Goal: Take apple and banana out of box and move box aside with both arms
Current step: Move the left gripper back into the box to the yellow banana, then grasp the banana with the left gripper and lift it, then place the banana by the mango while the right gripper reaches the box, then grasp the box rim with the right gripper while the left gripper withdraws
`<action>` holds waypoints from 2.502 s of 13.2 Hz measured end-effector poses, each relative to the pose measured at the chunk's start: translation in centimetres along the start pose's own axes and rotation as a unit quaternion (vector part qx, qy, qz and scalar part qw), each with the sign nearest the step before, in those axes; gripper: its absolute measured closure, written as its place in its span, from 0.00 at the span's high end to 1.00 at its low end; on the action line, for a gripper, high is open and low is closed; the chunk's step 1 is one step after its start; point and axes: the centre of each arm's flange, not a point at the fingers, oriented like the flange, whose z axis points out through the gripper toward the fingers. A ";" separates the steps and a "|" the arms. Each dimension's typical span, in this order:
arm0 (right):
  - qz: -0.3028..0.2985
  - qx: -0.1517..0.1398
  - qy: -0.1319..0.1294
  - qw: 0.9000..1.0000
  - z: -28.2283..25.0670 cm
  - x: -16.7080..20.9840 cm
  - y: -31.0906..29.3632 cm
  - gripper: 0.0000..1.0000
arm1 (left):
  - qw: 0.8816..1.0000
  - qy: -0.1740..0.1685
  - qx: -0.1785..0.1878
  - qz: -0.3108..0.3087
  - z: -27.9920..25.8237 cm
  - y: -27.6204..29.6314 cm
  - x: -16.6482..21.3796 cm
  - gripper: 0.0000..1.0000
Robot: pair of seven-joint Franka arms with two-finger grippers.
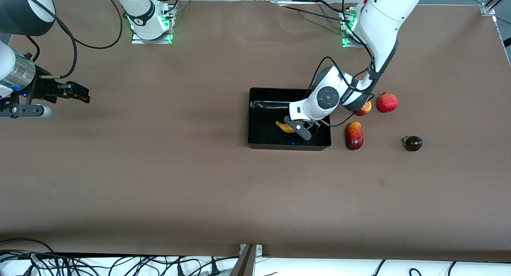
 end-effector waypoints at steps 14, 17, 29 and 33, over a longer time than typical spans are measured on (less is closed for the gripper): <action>0.000 0.000 0.000 1.000 0.0 0.0 0.0 1.00 | 0.998 0.014 0.048 0.028 -5.9 -1.5 1.1 0.00; 0.000 0.000 0.000 1.000 0.0 0.0 0.0 1.00 | 0.998 0.012 0.065 0.010 -12.8 -2.7 0.2 0.00; -0.057 0.008 -0.025 0.998 5.6 1.2 -16.3 1.00 | 0.999 0.024 0.038 -0.004 -15.4 -30.4 -12.1 0.00; -0.009 0.077 -0.020 0.997 11.3 1.7 -27.3 1.00 | 1.000 0.016 0.022 0.007 -7.8 -32.2 -12.0 0.00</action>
